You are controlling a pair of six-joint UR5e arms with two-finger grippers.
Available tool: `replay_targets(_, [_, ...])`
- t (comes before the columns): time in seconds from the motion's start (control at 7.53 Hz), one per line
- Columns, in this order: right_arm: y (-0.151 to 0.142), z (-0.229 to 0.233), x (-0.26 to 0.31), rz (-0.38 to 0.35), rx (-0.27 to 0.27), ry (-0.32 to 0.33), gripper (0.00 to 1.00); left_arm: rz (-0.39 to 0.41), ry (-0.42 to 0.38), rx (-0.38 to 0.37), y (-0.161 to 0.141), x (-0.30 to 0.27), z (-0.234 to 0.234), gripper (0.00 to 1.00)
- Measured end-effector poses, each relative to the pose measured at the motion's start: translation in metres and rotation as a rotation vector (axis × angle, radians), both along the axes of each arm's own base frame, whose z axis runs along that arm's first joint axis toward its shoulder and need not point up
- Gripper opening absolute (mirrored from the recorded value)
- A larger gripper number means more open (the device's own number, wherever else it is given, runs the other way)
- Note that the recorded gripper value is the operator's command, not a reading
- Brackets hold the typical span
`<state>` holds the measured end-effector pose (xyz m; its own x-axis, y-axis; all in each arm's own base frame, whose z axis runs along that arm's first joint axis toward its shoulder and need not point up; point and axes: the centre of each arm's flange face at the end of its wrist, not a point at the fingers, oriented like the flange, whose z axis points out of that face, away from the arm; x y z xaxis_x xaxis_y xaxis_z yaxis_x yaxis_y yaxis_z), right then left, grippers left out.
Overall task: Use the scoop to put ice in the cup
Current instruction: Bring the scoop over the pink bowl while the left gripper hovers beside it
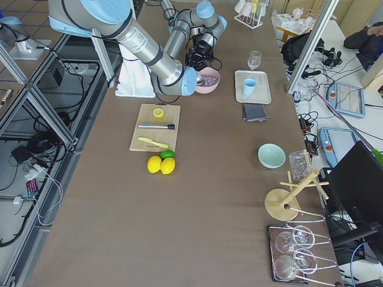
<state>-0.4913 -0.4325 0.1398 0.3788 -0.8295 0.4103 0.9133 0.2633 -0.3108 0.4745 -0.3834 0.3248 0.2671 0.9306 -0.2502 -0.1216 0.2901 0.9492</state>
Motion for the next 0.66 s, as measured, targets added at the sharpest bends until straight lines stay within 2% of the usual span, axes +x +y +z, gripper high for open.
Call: replay_targets(0.66, [0.01,0.009,-0.019,-0.024,0.006,0.034,0.0,0.035,0.015,0.007,0.013,0.022,-0.012,0.99])
